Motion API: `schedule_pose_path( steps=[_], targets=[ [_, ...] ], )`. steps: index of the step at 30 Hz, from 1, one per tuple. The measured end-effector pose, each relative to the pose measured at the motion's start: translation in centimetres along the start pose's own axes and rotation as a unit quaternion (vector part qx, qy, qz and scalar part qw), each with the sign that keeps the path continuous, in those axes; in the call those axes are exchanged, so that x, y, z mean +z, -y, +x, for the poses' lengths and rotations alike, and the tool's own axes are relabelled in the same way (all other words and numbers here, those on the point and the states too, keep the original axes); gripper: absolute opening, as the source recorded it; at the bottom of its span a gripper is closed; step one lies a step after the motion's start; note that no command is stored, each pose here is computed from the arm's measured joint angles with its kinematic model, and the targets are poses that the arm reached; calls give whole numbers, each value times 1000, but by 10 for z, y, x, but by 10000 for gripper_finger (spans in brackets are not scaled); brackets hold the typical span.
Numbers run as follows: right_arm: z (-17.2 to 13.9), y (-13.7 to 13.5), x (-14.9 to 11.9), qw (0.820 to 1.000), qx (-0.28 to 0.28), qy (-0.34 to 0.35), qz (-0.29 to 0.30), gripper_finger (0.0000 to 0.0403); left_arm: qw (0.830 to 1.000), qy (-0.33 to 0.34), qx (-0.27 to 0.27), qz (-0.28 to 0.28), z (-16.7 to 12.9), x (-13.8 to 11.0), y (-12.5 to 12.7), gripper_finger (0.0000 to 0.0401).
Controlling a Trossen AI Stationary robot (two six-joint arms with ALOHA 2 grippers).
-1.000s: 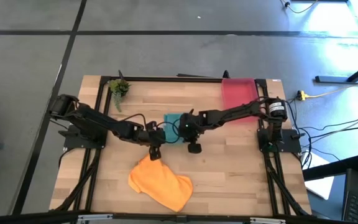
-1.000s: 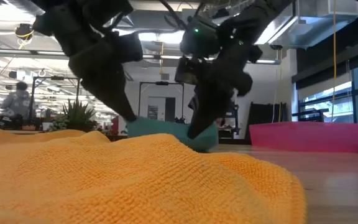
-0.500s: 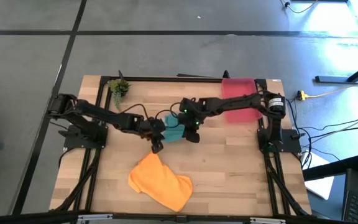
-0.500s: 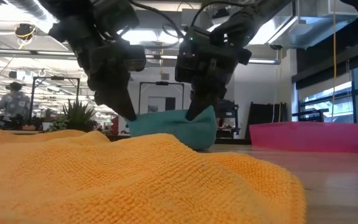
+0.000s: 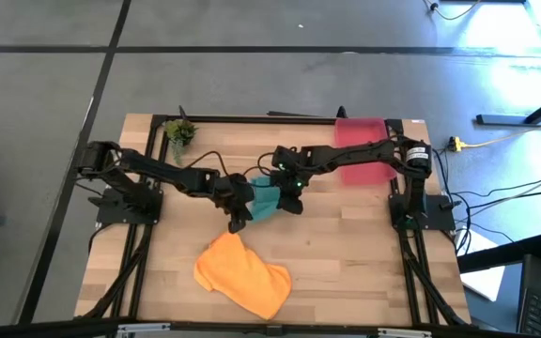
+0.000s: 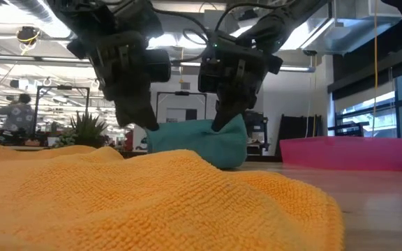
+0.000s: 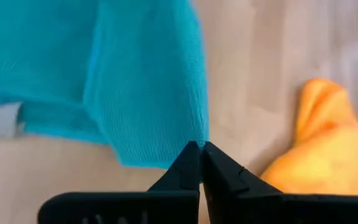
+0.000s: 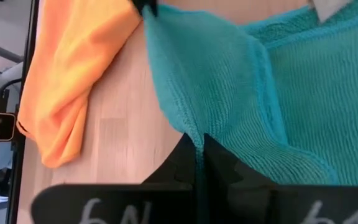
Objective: Roll microfiber towels into tight, uniform cylinder then place into a basket
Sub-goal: Roll the blue microfiber cloth on the table
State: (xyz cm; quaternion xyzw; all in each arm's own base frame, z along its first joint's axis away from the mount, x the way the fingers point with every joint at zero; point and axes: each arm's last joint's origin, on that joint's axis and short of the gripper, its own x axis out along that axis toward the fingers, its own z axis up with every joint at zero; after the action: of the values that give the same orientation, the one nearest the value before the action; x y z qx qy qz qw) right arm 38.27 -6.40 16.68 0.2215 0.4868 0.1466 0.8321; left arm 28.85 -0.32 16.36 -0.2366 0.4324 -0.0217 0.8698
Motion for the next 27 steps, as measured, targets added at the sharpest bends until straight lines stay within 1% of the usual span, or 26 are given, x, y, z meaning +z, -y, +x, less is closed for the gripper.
schedule_pose_path(
  steps=[3, 6, 15, 18, 21, 24, 27],
  targets=[
    [0, 0, 0, 1000, 0, 0, 0, 9, 999, 8, -17, 28, 1, 2, 2, 0],
    [0, 1, -1, 1000, -2, -3, 2, 9, 999, 19, -14, 38, 0, 5, -1, 0],
    [0, 1, -1, 1000, -3, -6, 6, 9, 999, 36, 18, -19, 3, 12, -25, 0],
    [-1, 2, -2, 1000, -3, -7, 20, 9, 999, 31, 25, -36, 4, 13, -34, 0],
    [-2, 3, -3, 999, 16, -14, 28, 9, 998, 32, -7, -46, 1, 16, -37, 0],
    [-5, 6, -4, 999, 32, -16, 37, 9, 996, 23, -73, -44, -1, 19, -38, 0],
    [-8, 11, -4, 998, 34, -12, 44, 9, 991, 22, -128, -27, -3, 22, -36, 0]
  ],
)
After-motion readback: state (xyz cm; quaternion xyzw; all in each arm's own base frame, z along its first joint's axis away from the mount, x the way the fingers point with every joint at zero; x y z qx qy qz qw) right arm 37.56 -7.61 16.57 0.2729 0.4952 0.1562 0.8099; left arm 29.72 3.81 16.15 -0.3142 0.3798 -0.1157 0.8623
